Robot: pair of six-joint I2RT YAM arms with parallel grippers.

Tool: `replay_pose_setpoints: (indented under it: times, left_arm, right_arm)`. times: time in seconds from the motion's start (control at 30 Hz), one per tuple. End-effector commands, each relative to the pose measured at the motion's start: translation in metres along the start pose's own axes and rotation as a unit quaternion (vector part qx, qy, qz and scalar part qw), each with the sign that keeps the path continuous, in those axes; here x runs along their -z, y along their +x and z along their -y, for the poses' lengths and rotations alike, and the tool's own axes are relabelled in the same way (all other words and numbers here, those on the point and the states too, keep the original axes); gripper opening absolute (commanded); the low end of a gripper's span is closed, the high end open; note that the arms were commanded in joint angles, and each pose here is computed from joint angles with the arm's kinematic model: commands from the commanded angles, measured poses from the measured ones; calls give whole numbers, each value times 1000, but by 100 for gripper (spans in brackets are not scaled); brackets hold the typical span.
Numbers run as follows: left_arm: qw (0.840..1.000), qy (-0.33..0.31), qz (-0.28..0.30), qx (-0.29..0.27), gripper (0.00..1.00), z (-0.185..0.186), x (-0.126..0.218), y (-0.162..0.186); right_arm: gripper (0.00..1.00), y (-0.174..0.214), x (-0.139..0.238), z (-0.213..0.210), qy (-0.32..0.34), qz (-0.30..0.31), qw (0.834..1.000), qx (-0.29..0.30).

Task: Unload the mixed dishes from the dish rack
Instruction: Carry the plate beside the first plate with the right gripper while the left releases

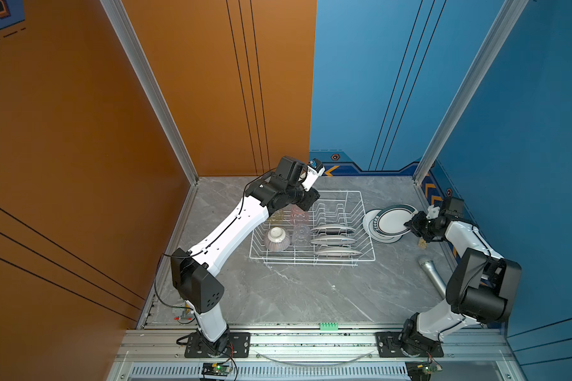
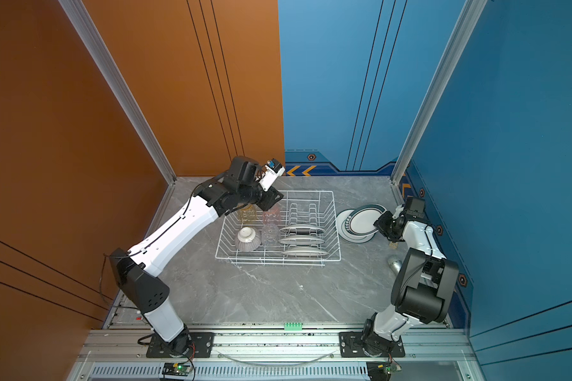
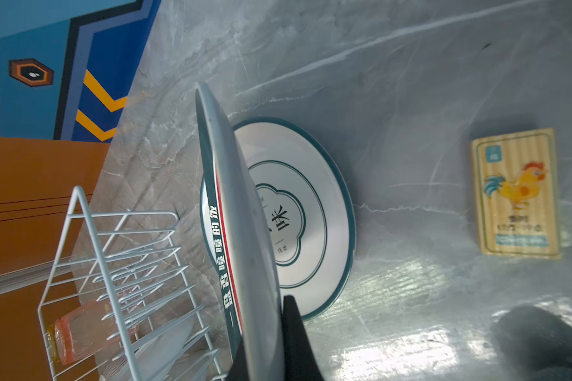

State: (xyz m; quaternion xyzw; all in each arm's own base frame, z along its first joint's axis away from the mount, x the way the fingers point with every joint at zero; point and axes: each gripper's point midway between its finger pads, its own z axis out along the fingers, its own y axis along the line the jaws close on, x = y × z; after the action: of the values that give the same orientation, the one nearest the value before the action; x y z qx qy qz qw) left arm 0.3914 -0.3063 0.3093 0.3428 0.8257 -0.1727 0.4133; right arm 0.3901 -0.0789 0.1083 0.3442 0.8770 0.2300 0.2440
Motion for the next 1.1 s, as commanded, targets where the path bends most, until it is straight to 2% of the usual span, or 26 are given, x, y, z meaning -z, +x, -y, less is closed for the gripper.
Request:
replay_pose_setpoints:
  times: [0.0, 0.63, 0.87, 1.07]
  left_arm:
    - [1000, -3, -9, -8, 39, 2, 5, 7]
    - [1000, 1, -16, -9, 40, 3, 1, 10]
    - [1000, 2, -15, -8, 40, 2, 1, 10]
    - [1000, 5, -16, -9, 40, 3, 0, 11]
  right_arm:
    - [0, 5, -9, -7, -25, -13, 1000, 4]
    - [0, 16, -35, 7, -24, -48, 998, -17]
    - [16, 19, -37, 15, -16, -55, 998, -26]
    - [21, 24, -36, 25, 0, -63, 998, -30]
